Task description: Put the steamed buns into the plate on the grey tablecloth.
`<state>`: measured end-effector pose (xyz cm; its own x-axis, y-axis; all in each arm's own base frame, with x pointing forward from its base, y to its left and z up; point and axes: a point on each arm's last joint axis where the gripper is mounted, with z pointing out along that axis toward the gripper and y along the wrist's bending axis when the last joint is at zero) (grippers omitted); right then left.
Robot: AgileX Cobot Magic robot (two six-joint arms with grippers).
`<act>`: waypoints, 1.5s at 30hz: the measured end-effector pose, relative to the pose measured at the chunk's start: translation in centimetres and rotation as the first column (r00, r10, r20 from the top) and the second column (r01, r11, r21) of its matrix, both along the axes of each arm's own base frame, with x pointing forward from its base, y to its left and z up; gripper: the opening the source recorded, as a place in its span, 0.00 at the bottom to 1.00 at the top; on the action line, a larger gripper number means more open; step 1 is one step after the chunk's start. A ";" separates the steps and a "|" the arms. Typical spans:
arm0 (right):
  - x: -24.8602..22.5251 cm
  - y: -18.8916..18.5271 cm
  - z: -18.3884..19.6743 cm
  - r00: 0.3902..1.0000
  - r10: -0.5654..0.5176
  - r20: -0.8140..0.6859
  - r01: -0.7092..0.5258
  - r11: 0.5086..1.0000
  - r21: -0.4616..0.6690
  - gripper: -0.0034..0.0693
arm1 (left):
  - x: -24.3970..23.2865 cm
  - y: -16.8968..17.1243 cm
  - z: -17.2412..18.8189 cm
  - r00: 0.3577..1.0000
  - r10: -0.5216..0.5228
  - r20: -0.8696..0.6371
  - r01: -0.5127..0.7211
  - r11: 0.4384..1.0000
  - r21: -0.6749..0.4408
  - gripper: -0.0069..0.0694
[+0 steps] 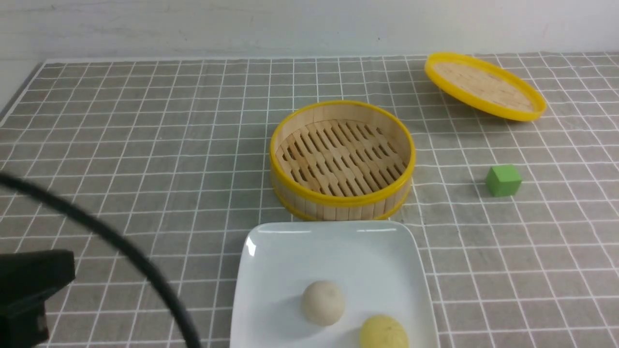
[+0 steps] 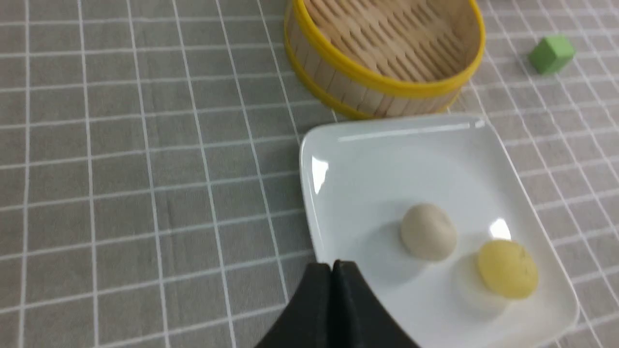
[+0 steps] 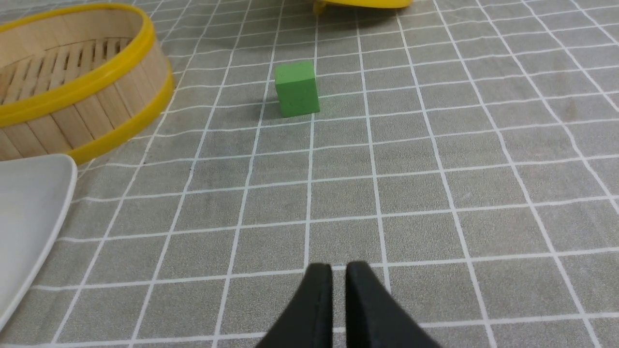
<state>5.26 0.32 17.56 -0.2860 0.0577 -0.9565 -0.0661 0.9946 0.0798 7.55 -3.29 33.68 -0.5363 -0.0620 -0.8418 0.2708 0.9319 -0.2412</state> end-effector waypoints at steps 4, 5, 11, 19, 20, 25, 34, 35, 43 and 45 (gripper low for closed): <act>0.0 0.0 0.0 1.000 0.000 0.000 0.000 1.000 0.000 0.15 | -0.8 0.6 -2.6 0.981 0.079 0.177 -0.065 0.995 -0.081 0.10; 0.0 0.0 0.0 1.000 0.000 0.000 0.000 1.000 0.000 0.15 | -1.0 0.7 -3.0 0.974 0.093 0.206 -0.074 0.993 -0.095 0.10; 0.0 0.0 0.0 1.000 0.000 0.000 0.000 1.000 0.000 0.17 | -1.0 0.9 -5.2 0.968 0.120 0.222 -0.098 0.989 -0.110 0.11; 0.0 0.0 0.0 1.000 0.000 0.000 0.000 1.000 0.000 0.18 | -0.8 0.9 -6.9 0.976 0.119 0.182 -0.106 0.991 -0.080 0.11; 0.0 0.0 0.0 1.000 0.000 0.000 0.000 1.000 0.000 0.18 | -0.8 1.0 -7.1 0.976 0.119 0.185 -0.109 0.992 -0.063 0.11; 0.0 0.0 0.0 1.000 0.000 0.000 0.000 1.000 0.000 0.19 | -1.2 1.6 -8.5 0.962 0.134 0.240 -0.144 0.989 0.026 0.12; 0.0 0.0 0.0 1.000 0.000 0.000 0.000 1.000 0.000 0.20 | -2.3 3.1 -14.3 0.919 0.261 0.295 -0.296 0.952 0.080 0.13; 0.0 0.0 0.0 1.000 0.000 0.000 0.000 1.000 0.000 0.20 | -2.3 3.2 -15.0 0.916 0.274 0.292 -0.311 0.946 0.089 0.13; 0.0 0.0 0.0 1.000 0.000 0.000 0.000 1.000 0.000 0.22 | -2.3 3.5 -16.4 0.912 0.306 0.272 -0.349 0.929 0.124 0.14; 0.0 0.0 0.0 1.000 0.000 0.000 0.000 1.000 0.000 0.22 | -2.3 3.5 -16.4 0.913 0.306 0.271 -0.349 0.929 0.125 0.14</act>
<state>5.26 0.32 17.56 -0.2864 0.0577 -0.9564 -0.0660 0.9946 0.0797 5.27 0.22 17.26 -0.2879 -0.0459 -0.9566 -0.0262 0.9989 -0.0400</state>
